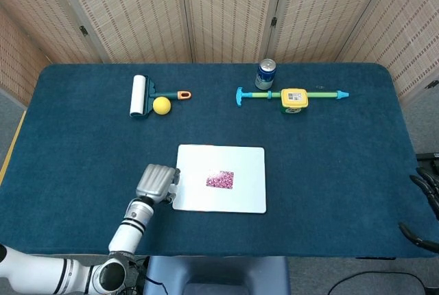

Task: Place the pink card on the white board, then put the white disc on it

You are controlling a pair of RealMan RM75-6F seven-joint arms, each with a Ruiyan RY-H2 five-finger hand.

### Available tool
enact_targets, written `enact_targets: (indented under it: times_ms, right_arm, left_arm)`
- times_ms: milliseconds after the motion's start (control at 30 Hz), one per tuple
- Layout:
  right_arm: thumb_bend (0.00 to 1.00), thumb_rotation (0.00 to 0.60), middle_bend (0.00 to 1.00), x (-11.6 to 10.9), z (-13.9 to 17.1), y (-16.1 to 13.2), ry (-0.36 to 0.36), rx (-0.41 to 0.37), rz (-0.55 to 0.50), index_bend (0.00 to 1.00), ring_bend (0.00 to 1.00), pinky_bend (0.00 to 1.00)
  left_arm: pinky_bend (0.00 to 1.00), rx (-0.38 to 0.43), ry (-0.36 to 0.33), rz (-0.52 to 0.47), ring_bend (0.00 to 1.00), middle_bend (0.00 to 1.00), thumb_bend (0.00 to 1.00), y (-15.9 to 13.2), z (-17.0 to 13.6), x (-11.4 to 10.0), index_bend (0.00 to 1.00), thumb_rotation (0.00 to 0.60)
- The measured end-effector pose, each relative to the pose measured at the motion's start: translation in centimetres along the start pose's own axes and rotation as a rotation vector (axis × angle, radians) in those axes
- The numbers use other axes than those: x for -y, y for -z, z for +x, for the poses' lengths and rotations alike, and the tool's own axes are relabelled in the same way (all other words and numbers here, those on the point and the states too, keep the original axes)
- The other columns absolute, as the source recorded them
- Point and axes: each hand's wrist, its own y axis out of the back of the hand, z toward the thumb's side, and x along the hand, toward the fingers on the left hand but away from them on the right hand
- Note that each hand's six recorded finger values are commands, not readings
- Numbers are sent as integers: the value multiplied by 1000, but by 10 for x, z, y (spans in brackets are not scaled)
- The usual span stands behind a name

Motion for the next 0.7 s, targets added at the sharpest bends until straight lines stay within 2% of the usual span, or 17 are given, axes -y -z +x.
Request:
enact_targets:
  times_ms: [233,700]
  right_arm:
    - [203,600,0,-13,1,19,38,51,-22,0,0,0]
    - [204,600,0,-22,-2,41,75,116,-49,0,0,0]
  left_arm:
    - [1000,55,14,48,950,1000,331,-43,28,-4,559,600]
    - [1000,97,34,85,951,1000,332,-89,66,-11,557,600]
